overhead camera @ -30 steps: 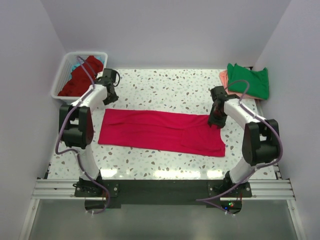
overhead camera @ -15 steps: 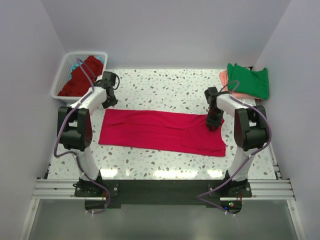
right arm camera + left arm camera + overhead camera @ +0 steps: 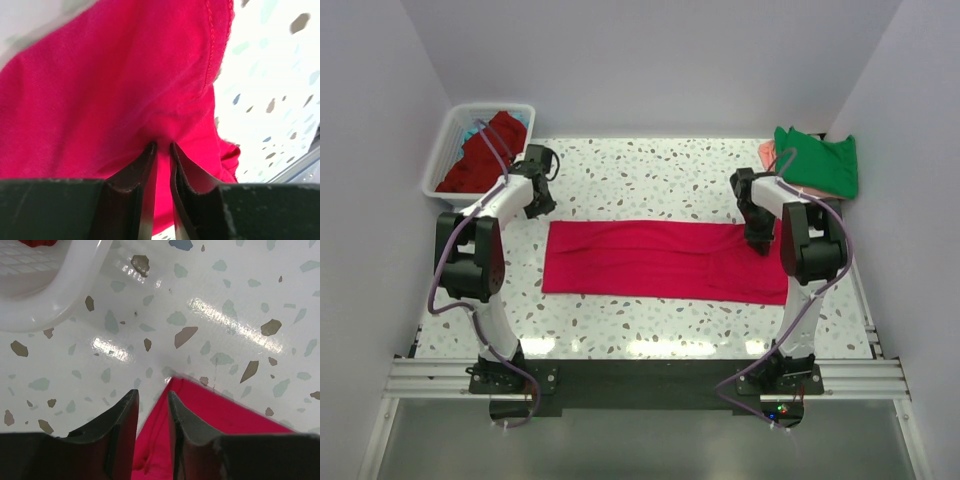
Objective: Fold and stack the t-shirts
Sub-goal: Fold the tshirt
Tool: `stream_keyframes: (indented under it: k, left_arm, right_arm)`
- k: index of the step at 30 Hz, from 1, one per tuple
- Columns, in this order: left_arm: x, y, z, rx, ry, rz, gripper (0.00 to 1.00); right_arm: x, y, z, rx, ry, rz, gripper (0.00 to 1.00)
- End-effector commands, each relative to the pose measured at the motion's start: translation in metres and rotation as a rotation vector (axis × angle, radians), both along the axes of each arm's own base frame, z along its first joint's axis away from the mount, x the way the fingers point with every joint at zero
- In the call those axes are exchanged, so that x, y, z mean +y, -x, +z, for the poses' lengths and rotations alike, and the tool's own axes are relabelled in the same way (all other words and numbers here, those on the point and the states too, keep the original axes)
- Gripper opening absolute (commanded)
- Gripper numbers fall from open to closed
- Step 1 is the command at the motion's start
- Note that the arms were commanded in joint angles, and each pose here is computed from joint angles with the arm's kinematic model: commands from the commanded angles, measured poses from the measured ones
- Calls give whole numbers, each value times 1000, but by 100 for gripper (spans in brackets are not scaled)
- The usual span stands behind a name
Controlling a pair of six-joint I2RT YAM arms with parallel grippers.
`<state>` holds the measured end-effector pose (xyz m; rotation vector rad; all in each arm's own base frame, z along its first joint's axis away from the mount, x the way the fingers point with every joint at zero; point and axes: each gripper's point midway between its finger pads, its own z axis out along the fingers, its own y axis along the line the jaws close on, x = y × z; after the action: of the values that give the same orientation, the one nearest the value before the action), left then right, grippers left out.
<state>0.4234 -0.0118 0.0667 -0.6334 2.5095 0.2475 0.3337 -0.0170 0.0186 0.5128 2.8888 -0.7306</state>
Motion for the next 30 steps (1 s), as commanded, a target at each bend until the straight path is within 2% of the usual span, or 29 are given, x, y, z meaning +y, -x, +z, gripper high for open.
stream_keyframes:
  k: [1, 4, 8, 10, 13, 20, 23, 30]
  left_arm:
    - [-4, 0, 7, -5, 24, -34, 34]
    - [-12, 0, 7, -7, 58, -72, 34]
    - [-33, 3, 9, -23, 147, -159, 34]
    - [-49, 5, 13, -28, 212, -222, 34]
    - [-61, 15, 17, -14, 225, -266, 35]
    - [-72, 50, 28, 5, 250, -268, 38]
    - [-75, 64, 26, 27, 268, -251, 38]
    - [-70, 90, 6, 88, 208, -219, 38]
  right_arm:
    - [-25, -16, -5, -41, 102, -38, 19]
    - [-14, -34, 13, -139, 39, -42, 17]
    - [15, -58, 51, -277, -59, 16, 20]
    - [43, -69, 72, -327, -110, 92, 22]
    - [89, -75, 88, -358, -172, 204, 24]
    - [168, -70, 83, -355, -329, 325, 24]
    - [182, -68, 76, -337, -354, 347, 24]
    - [192, -65, 71, -318, -370, 383, 24]
